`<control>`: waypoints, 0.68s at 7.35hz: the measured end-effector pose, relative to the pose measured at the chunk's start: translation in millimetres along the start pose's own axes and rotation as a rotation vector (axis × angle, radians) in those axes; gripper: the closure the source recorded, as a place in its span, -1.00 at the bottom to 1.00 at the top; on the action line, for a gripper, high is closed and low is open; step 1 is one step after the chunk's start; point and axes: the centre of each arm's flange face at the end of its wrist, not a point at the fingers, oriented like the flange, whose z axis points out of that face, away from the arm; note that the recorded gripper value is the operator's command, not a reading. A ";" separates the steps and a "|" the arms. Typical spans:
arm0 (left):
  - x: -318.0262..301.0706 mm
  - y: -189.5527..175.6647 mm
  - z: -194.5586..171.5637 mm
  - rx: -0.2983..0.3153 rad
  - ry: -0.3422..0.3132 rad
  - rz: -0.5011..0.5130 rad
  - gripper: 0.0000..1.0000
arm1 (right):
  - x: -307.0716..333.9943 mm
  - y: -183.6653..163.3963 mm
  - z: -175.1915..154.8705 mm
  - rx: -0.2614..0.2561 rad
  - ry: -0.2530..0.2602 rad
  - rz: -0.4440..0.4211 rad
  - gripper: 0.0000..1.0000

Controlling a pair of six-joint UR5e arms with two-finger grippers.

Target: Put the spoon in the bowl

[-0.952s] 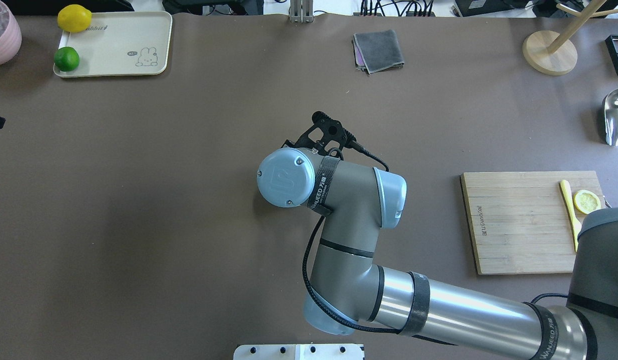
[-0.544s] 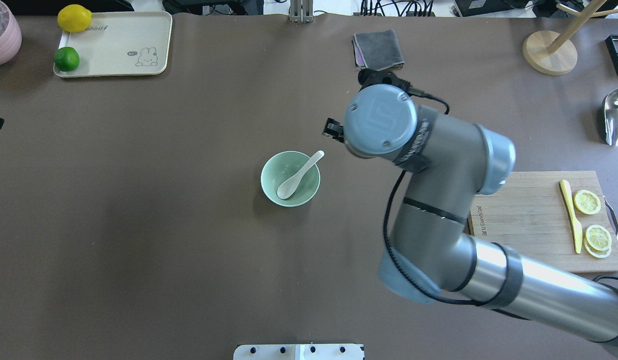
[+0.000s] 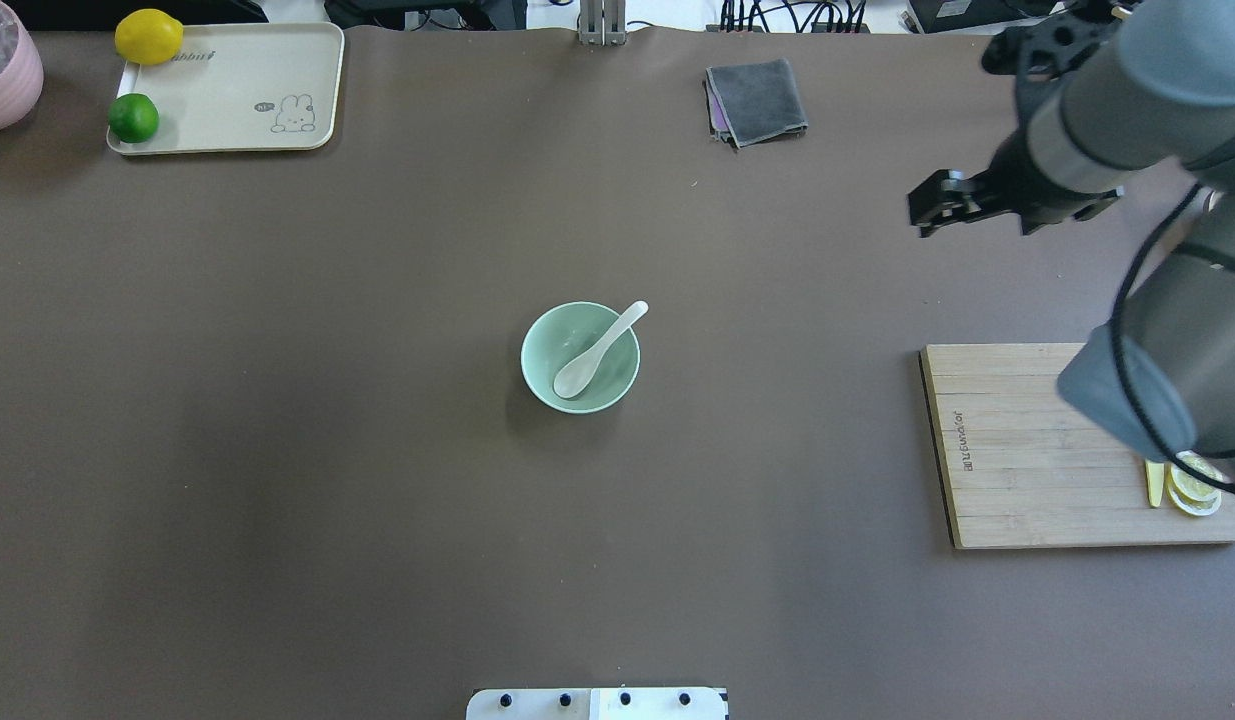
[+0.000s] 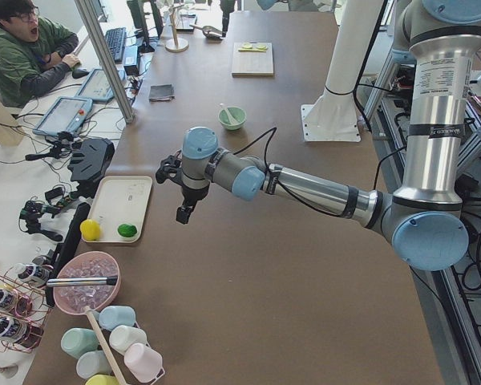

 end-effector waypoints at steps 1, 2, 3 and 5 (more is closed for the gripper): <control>-29.0 7.1 -11.4 -0.038 -0.019 0.024 -0.97 | 62.6 7.9 -0.8 -0.022 0.024 -0.045 -1.00; -57.7 27.8 -6.3 -0.085 -0.022 0.003 -0.98 | 123.3 20.4 -1.2 -0.050 0.039 -0.088 -1.00; -82.0 54.9 12.1 -0.139 -0.016 -0.051 -0.97 | 178.5 37.8 1.6 -0.089 0.025 -0.116 -1.00; -106.5 87.8 30.8 -0.182 -0.016 -0.116 -0.98 | 244.3 78.5 19.3 -0.169 -0.056 -0.069 -1.00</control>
